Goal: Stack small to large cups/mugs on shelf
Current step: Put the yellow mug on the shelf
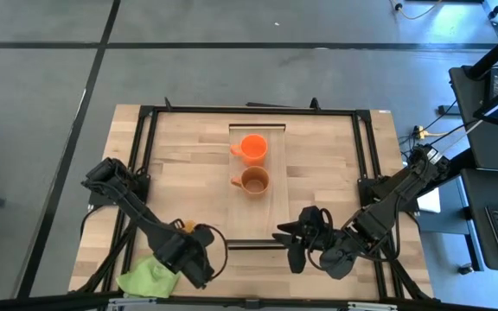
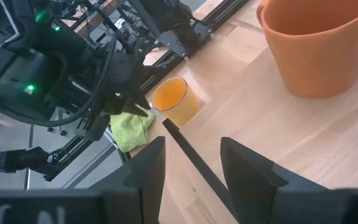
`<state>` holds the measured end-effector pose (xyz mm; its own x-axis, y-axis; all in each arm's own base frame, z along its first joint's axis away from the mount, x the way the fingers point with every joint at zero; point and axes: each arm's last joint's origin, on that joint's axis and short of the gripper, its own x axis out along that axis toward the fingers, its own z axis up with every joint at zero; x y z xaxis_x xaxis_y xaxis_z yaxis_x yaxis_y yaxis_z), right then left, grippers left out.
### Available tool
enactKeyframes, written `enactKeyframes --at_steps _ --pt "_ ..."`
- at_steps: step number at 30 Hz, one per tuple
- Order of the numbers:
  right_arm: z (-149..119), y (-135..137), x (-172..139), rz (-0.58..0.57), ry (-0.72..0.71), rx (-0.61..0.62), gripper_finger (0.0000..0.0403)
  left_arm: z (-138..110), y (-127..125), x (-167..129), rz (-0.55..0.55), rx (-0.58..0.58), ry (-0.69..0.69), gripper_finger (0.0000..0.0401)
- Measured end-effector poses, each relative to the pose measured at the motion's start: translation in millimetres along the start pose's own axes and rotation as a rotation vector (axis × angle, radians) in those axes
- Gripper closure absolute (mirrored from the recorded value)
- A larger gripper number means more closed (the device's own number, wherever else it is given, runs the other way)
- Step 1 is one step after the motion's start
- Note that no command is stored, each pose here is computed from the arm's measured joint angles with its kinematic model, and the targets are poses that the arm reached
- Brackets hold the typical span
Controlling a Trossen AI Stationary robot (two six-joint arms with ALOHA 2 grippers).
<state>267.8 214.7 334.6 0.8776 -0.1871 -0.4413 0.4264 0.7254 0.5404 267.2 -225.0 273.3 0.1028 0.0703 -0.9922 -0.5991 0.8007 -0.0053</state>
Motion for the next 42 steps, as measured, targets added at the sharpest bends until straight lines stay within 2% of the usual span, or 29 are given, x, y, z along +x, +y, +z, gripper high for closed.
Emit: enactKeyframes --at_steps 5,11,38,42 --pt "0.1 0.4 -0.1 0.002 -0.002 -0.020 0.0247 0.4 0.1 1.0 -0.003 -0.110 0.019 0.0346" --pt "0.4 1.0 -0.1 0.007 -0.005 -0.019 0.0247 -1.6 6.3 6.5 0.063 -0.185 0.019 0.0346" --pt "0.6 1.6 0.1 0.014 0.001 -0.014 0.0247 -8.3 11.7 46.6 0.103 -0.144 0.011 0.0346" --pt "0.5 1.4 0.1 0.013 0.002 -0.015 0.0247 -8.8 12.1 48.6 0.104 -0.098 0.018 0.0346"
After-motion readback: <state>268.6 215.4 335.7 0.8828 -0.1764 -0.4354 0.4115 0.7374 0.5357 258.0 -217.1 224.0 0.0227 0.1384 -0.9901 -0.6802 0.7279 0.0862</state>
